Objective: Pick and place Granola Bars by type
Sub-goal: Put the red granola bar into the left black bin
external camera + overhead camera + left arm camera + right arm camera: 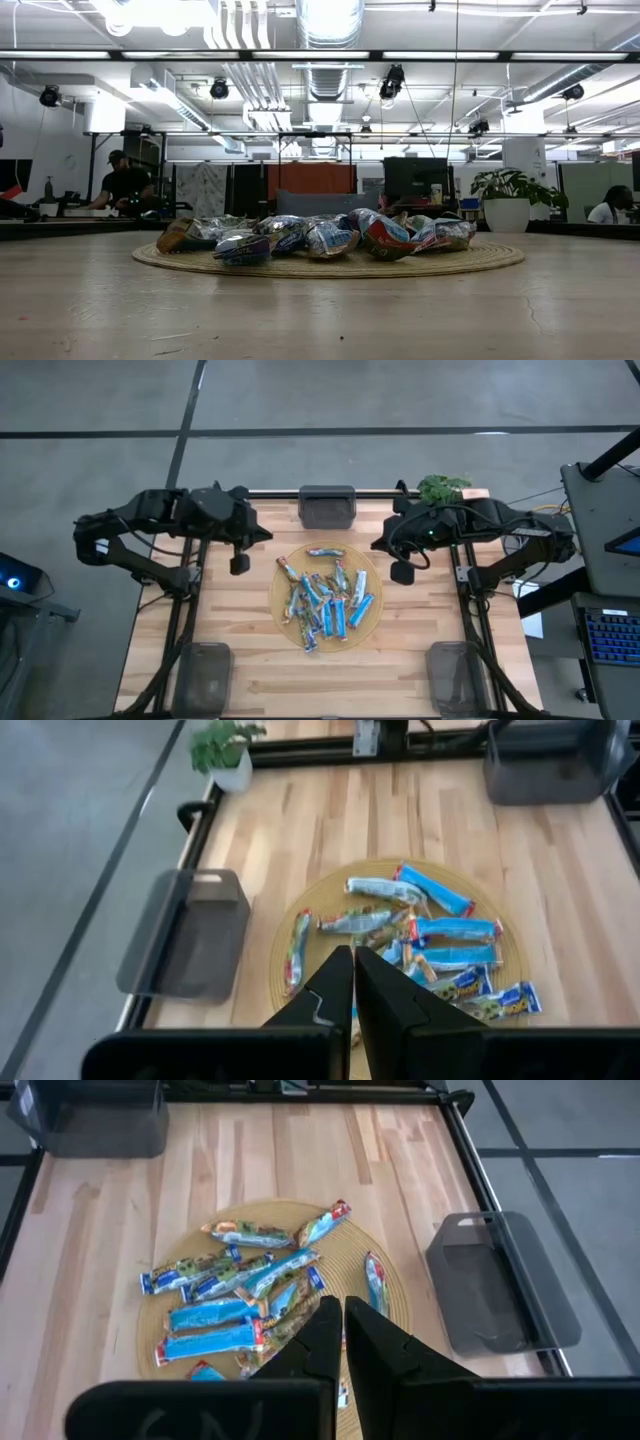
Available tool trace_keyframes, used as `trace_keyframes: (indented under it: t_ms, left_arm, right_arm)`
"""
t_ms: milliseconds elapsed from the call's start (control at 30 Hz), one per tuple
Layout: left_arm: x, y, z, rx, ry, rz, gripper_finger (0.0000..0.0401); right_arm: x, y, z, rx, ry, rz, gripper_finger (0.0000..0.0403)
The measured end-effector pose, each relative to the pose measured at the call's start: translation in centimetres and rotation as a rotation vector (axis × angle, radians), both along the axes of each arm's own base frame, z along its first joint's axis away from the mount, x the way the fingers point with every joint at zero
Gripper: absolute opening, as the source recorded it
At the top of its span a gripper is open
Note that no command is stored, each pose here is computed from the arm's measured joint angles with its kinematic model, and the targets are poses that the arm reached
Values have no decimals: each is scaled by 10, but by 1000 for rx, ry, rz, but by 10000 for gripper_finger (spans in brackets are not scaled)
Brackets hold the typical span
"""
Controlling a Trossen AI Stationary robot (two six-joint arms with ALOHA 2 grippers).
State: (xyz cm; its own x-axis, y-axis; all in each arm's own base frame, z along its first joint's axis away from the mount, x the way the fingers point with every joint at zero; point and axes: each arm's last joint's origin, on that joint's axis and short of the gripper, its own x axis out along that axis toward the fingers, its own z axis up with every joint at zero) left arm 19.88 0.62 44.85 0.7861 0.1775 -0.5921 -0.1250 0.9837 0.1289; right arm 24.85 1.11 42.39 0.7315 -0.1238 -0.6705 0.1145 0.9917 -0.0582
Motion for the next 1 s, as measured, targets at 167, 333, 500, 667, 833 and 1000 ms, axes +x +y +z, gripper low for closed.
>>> trace_keyframes:
  t_ms: [167, 333, 500, 667, 833, 1000]
  left_arm:
    - [14, 0, -21, -16, 3, -7, 0]
    - [27, -2, -42, -65, -46, -58, 0]
    - [32, -3, -62, -88, -42, -54, 0]
    - [33, -3, -74, -125, -14, -26, 0]
    - [33, -3, -77, -132, -8, -24, 0]
    - [33, -3, -76, -130, -8, -24, 0]
  right_arm:
    - [3, 0, -12, 4, 38, -6, 9]
    - [5, 0, -24, 19, 74, -24, 9]
    - [7, 0, -39, 26, 118, -39, 9]
    - [11, 1, -59, 29, 144, -44, 9]
    - [14, 1, -76, 39, 159, -47, 9]
    - [17, 2, -91, 68, 174, -51, 9]
